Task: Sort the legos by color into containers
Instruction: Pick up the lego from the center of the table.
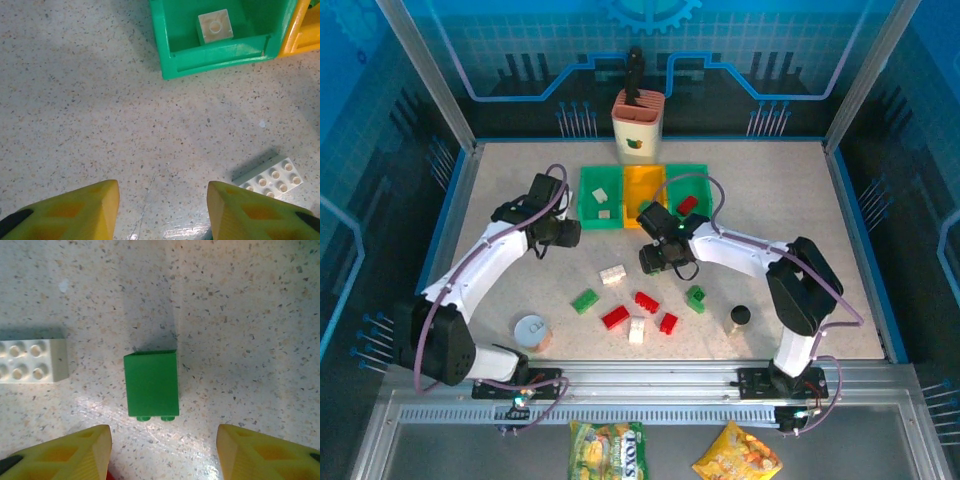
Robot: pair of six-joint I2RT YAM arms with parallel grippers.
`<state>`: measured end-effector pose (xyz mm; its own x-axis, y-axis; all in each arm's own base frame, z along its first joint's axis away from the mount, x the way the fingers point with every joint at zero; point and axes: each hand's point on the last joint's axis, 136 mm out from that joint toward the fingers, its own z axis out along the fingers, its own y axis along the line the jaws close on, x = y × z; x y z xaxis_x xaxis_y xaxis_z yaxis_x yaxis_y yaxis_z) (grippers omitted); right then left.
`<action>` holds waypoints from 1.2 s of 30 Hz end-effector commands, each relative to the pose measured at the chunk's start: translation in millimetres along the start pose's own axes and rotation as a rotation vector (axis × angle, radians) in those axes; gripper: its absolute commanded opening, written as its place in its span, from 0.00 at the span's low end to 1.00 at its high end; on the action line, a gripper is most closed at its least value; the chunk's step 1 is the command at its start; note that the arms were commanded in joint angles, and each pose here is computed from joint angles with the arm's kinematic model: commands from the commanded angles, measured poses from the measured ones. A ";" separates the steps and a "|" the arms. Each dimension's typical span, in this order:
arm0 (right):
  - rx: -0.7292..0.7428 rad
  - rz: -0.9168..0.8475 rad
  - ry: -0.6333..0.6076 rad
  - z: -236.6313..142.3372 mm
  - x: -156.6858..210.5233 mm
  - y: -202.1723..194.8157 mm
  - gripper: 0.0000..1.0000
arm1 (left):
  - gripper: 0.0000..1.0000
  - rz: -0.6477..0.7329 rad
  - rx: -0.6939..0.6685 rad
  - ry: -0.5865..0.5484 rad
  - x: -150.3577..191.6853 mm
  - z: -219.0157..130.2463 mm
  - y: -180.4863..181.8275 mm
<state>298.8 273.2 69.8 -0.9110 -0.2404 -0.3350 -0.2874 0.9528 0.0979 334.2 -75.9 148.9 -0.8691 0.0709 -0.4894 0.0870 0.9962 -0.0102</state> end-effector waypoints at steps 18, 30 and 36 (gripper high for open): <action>0.003 -0.017 0.027 34.5 -9.1 14.1 0.47 | 0.52 -0.019 0.022 0.010 -3.8 3.2 1.5; 0.003 -0.017 0.022 38.7 -7.0 12.9 0.43 | 0.52 -0.022 -0.027 0.053 -2.3 -12.1 9.9; 0.007 -0.026 0.020 37.0 -6.9 12.1 0.42 | 0.52 -0.011 0.064 0.032 2.9 10.7 -5.9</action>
<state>315.3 290.8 42.4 -0.9139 -0.2462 -0.3227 -0.2902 0.9522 0.0955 332.1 -74.8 141.0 -0.8949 0.0562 -0.4428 0.0765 0.9967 -0.0283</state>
